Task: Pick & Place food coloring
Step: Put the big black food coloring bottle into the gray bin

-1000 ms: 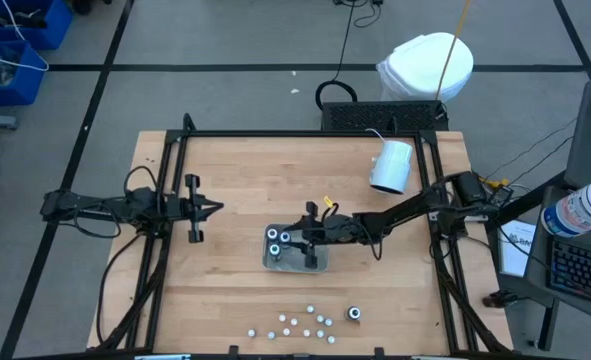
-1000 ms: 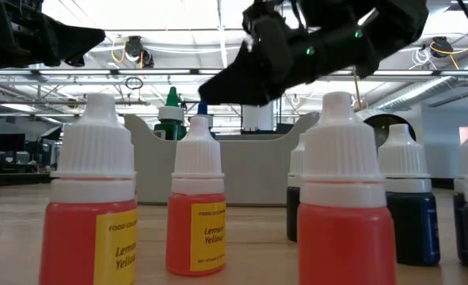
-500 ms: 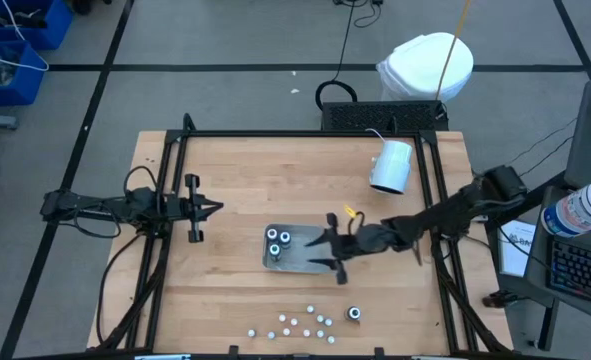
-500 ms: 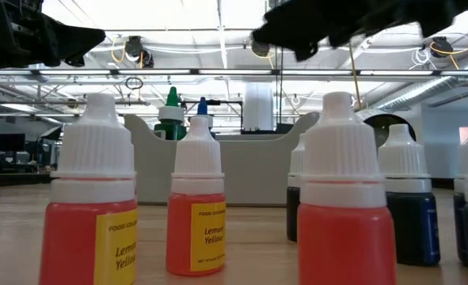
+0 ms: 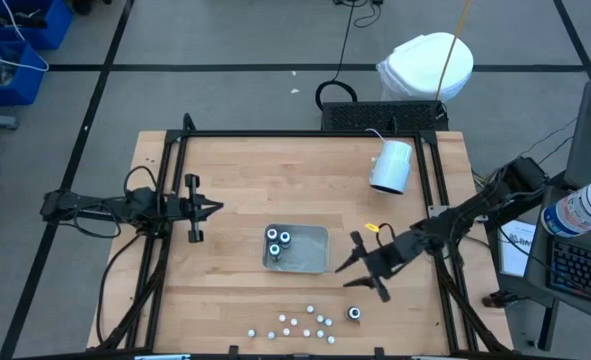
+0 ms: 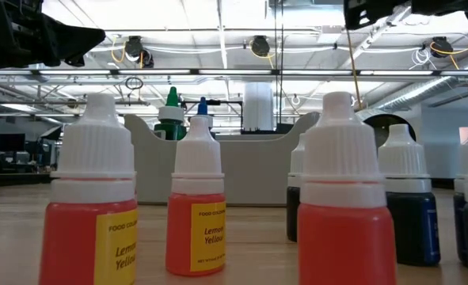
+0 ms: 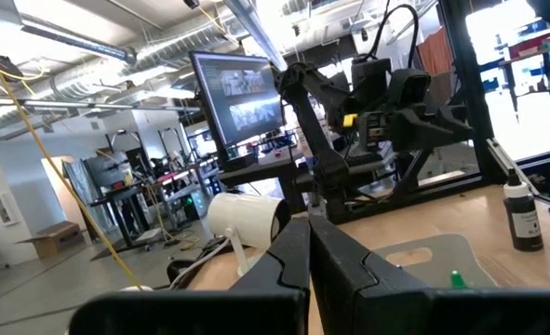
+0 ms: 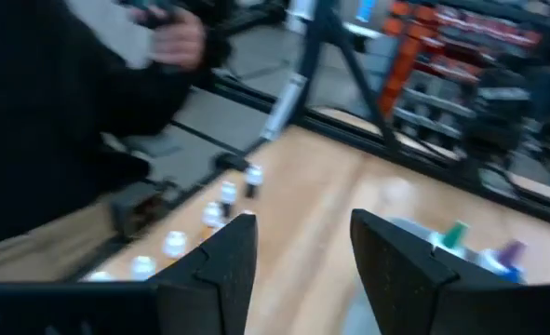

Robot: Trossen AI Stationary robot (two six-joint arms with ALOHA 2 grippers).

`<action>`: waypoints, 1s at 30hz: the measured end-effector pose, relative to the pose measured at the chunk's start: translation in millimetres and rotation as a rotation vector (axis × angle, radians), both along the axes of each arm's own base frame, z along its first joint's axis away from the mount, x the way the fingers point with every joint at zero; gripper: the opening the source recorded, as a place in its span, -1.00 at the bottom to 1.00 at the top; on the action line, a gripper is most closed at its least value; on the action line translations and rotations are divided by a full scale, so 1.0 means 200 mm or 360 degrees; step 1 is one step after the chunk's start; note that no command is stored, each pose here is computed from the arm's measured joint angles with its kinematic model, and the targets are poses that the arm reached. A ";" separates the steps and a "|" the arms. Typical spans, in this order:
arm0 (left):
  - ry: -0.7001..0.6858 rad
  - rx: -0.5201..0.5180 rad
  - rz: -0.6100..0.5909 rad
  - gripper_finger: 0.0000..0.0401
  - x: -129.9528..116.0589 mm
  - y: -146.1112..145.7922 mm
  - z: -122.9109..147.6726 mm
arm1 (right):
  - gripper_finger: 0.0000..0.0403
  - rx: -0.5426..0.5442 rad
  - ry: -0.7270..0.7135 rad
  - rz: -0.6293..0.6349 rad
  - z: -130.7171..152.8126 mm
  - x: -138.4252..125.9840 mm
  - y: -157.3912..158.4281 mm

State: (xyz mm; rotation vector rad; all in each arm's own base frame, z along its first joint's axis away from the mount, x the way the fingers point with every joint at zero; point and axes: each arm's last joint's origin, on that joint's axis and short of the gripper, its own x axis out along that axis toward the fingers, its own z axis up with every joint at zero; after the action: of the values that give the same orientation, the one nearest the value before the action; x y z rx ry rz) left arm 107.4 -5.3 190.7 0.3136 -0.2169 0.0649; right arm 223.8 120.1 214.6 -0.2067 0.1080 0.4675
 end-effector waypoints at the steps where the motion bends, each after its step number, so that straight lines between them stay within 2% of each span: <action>1: -0.0001 0.0000 0.0000 -0.95 0.00 0.00 0.00 | -0.20 0.0010 -0.0004 0.0051 0.00 -0.01 0.00; 6: -0.0001 0.0004 0.0001 -0.95 0.00 0.00 0.00 | -0.22 0.0052 0.0010 0.0293 -0.01 -0.03 0.03; 10: -0.0001 0.0004 0.0000 -0.95 0.00 0.00 0.00 | -0.20 0.0099 0.0006 0.0364 -0.02 -0.02 0.04; 15: -0.0001 0.0003 0.0000 -0.95 0.00 0.00 0.00 | -0.17 0.0112 0.0017 0.0364 -0.03 -0.01 0.04; 19: -0.0001 0.0002 0.0001 -0.95 0.00 0.00 0.00 | -0.10 0.0043 -0.0033 0.0390 -0.03 -0.02 0.06; 25: -0.0001 0.0002 0.0001 -0.95 0.00 0.00 0.00 | 0.12 0.0043 -0.0042 0.0415 -0.04 -0.02 0.08; 30: -0.0001 0.0002 0.0000 -0.95 0.00 0.00 0.00 | 0.26 0.0110 0.0010 0.0408 -0.04 -0.03 0.08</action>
State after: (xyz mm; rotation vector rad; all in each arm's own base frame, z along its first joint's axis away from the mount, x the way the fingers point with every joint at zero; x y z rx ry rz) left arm 107.3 -5.4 190.8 0.3149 -0.2174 0.0649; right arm 218.8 135.8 206.8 -0.1517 0.0718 0.7259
